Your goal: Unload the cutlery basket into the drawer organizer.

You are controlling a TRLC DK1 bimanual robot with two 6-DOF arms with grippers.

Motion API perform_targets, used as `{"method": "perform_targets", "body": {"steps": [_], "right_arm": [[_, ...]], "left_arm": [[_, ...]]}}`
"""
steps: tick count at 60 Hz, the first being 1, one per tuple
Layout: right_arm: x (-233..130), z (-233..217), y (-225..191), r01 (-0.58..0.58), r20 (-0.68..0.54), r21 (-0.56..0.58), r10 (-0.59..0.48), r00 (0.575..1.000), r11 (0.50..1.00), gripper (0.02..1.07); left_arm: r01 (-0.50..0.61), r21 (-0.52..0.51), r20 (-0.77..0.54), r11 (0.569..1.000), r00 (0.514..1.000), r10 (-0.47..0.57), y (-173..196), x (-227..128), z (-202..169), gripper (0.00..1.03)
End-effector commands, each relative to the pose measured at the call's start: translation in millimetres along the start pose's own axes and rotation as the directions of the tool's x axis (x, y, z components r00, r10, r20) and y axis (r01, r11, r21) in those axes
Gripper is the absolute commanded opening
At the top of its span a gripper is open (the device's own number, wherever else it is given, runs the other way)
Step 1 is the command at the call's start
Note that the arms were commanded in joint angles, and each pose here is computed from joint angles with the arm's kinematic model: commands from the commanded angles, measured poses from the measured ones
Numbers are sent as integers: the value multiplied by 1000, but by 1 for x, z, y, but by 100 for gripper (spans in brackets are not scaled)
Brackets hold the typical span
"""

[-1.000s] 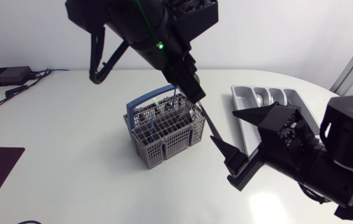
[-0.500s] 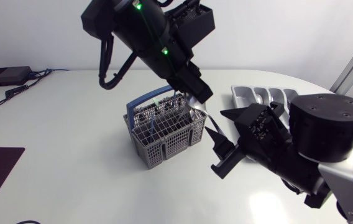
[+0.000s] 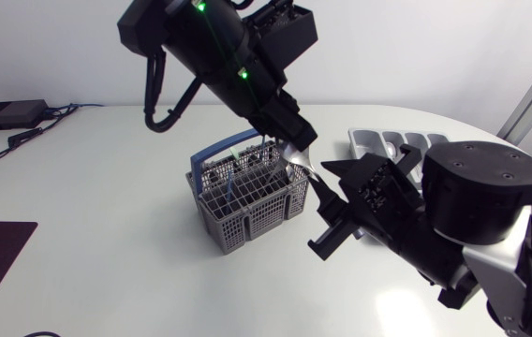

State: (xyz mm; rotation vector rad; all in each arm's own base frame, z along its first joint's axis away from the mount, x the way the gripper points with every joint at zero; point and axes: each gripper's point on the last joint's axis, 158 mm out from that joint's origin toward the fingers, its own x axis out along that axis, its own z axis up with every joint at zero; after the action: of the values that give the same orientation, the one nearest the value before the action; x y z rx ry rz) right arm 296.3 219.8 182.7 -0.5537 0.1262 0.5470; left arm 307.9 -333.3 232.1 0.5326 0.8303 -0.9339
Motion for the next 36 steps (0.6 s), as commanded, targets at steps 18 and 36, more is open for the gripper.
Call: {"method": "perform_targets", "body": {"steps": [18,36], "right_arm": [[-2,-4,10,-16,-3,-31,16,1000,999,25],[-5,-3,18,-36,0,-43,36,999,998,13]], "left_arm": [[2,-33,-14,999,1000,-2,7,2,-4,19],[7,-32,-27,999,1000,-8,4,7,-9,19]]}}
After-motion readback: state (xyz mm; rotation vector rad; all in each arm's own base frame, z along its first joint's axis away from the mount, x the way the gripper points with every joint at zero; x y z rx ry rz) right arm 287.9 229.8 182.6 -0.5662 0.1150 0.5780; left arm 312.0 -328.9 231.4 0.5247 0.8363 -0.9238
